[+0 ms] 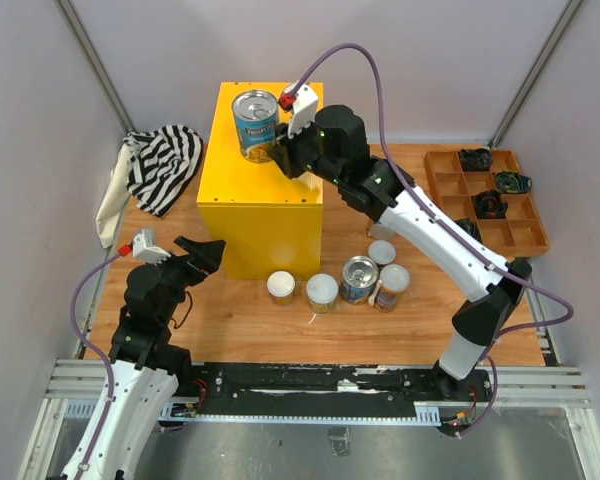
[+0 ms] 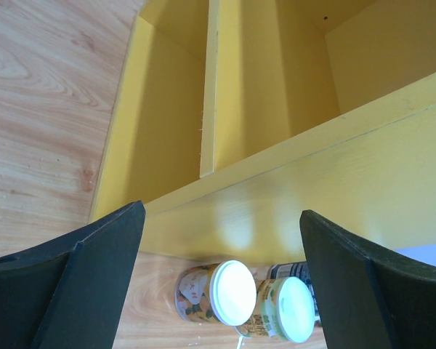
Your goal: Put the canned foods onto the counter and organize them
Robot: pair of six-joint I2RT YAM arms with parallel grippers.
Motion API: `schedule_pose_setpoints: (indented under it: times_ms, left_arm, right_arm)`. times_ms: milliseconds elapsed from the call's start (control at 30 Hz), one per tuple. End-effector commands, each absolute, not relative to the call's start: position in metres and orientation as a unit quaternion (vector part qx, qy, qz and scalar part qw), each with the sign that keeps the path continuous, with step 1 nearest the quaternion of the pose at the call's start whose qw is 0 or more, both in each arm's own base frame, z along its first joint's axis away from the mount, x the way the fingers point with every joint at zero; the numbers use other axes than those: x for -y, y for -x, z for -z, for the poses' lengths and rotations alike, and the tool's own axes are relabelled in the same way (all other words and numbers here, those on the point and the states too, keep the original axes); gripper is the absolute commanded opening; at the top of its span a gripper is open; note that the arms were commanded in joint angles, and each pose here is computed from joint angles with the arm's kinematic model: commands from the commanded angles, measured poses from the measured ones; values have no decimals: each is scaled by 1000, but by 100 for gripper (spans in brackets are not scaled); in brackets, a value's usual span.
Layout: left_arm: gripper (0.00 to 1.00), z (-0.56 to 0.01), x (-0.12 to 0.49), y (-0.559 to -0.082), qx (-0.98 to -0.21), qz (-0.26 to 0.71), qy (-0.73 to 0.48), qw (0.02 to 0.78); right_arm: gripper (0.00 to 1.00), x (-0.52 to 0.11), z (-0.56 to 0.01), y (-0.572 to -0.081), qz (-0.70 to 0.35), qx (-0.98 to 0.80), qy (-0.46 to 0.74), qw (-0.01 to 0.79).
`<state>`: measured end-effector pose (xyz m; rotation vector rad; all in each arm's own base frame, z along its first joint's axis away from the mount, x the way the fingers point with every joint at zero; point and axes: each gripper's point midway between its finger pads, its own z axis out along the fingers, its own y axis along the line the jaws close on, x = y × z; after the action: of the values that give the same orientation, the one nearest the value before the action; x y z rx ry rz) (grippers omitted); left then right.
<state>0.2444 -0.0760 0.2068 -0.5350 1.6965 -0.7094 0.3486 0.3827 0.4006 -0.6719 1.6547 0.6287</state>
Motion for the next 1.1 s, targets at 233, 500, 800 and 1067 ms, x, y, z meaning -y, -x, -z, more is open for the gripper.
schedule_pose_setpoints:
  times_ms: [233,500,800,1067]
  left_arm:
    - [92,-221,83,-248,-716,316,203,588]
    - [92,-229,83,-249,-715,312,191,596]
    - [92,-235,88,-254,-714,319,182,596]
    - [92,-241,90,-257,-710,322,176,601]
  right_arm:
    - [21,-394,-420,-391,-298,-706,240,595]
    - [28,-391,-421,-364,-291,-701,266,595]
    - [28,-407,-425,-338,-320,-693,303,570]
    - [28,-430,-425,-344,-341,-685,320,559]
